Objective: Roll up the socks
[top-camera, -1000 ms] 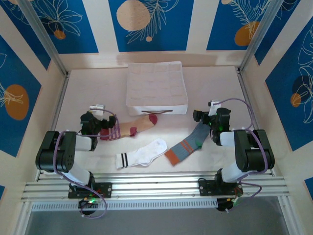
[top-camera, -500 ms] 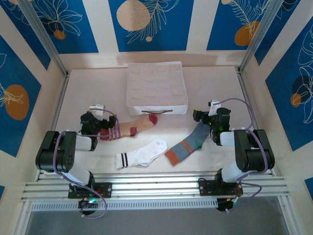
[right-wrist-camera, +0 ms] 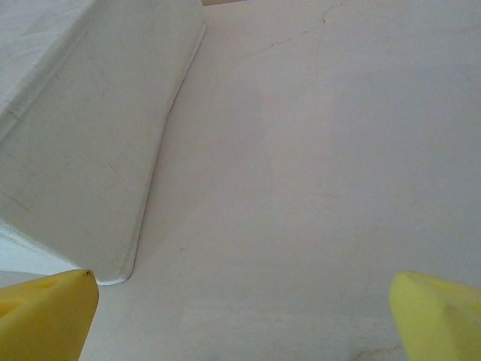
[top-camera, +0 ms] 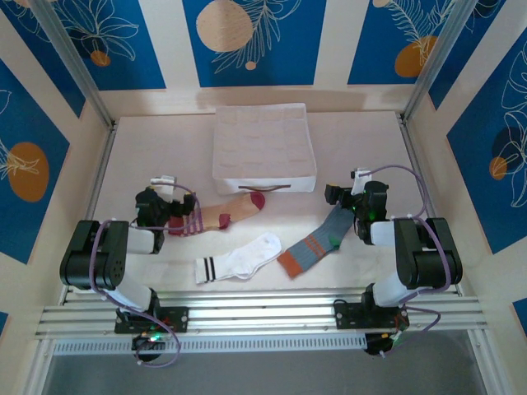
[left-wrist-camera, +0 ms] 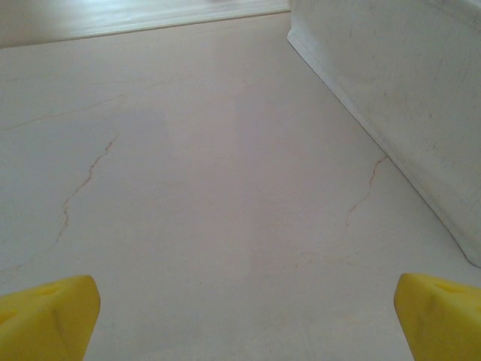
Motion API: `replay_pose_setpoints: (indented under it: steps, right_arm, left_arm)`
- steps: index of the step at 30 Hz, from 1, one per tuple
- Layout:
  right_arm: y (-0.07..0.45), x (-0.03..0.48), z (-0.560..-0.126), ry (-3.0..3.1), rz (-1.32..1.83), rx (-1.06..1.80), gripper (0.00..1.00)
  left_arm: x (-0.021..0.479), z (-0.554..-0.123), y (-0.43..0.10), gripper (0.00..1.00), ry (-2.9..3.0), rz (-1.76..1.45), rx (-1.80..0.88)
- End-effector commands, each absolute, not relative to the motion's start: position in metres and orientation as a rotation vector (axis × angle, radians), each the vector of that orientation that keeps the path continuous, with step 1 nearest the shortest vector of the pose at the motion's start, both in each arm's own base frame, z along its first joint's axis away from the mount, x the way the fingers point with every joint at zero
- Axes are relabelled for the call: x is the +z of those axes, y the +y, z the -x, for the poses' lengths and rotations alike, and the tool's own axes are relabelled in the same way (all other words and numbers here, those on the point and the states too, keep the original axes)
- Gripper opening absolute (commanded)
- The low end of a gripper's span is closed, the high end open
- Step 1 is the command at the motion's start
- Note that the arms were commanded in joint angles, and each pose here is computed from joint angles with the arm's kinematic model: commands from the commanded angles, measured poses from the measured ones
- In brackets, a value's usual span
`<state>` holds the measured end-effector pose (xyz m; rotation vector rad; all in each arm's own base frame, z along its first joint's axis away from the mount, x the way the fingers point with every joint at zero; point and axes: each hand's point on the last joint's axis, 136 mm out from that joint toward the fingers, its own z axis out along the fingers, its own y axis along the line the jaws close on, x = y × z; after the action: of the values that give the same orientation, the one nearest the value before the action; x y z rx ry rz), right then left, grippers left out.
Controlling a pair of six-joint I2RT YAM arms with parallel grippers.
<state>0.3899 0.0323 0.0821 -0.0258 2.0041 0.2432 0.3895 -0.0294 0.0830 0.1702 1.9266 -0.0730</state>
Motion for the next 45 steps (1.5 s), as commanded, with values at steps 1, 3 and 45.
replay_pose_setpoints:
  steps: [1, 3, 45]
  right_arm:
    - [0.029, 0.097, -0.395, 1.954, 0.033, 0.205, 0.99]
    - [0.036, 0.106, -0.394, 1.968, 0.074, 0.214, 0.99]
    - [0.221, 0.047, -0.143, 2.731, 0.683, -0.32, 0.73]
  left_arm:
    - [0.096, -0.394, -0.019, 1.0, 1.902, -0.092, -0.036]
    - [0.103, -0.394, -0.018, 1.0, 1.907, -0.091, -0.033]
    - [0.131, -0.282, -0.169, 0.72, 2.051, -0.485, -0.679]
